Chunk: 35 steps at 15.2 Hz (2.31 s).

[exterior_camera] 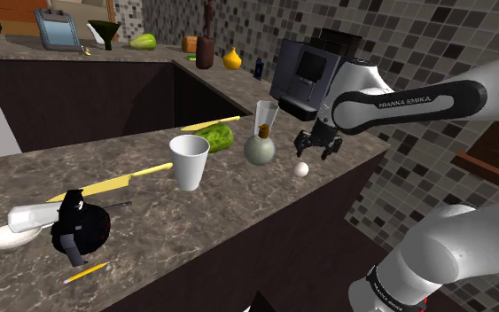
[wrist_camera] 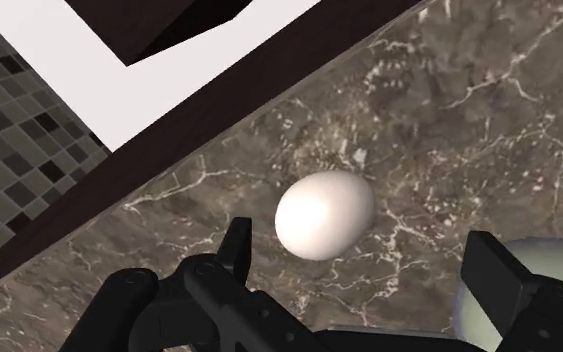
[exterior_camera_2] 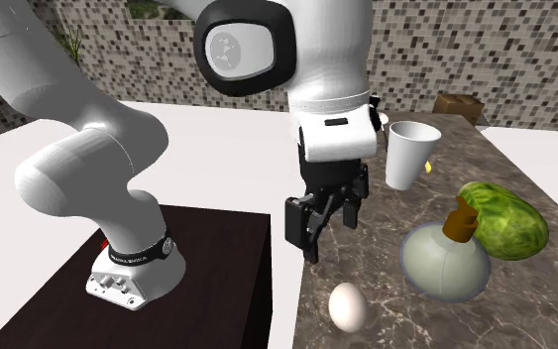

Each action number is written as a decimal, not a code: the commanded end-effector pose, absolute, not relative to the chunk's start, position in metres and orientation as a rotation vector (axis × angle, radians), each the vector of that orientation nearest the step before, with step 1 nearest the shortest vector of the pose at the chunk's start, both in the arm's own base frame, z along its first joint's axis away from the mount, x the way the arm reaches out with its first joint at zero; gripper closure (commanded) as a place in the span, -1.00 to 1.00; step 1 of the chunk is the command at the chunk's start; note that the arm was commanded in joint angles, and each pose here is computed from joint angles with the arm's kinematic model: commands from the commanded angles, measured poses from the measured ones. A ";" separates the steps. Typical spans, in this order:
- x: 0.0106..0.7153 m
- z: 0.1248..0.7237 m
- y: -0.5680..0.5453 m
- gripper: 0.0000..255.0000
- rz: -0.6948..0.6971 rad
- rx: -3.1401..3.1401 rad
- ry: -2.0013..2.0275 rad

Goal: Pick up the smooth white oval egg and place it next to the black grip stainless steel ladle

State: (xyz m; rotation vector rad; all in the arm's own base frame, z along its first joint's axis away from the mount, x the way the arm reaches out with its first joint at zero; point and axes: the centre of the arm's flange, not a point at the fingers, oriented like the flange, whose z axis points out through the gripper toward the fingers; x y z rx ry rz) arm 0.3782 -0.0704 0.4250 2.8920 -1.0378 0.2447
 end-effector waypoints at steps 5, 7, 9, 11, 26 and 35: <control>0.399 0.363 -0.099 -1.00 0.328 2.783 -1.322; 0.401 0.353 -0.101 -1.00 0.328 2.783 -1.322; 0.403 0.342 -0.102 -1.00 0.328 2.783 -1.322; 0.405 0.332 -0.103 -1.00 0.328 2.783 -1.322; 0.406 0.324 -0.104 1.00 0.328 2.783 -1.322; 0.406 0.350 -0.104 1.00 0.328 2.783 -1.322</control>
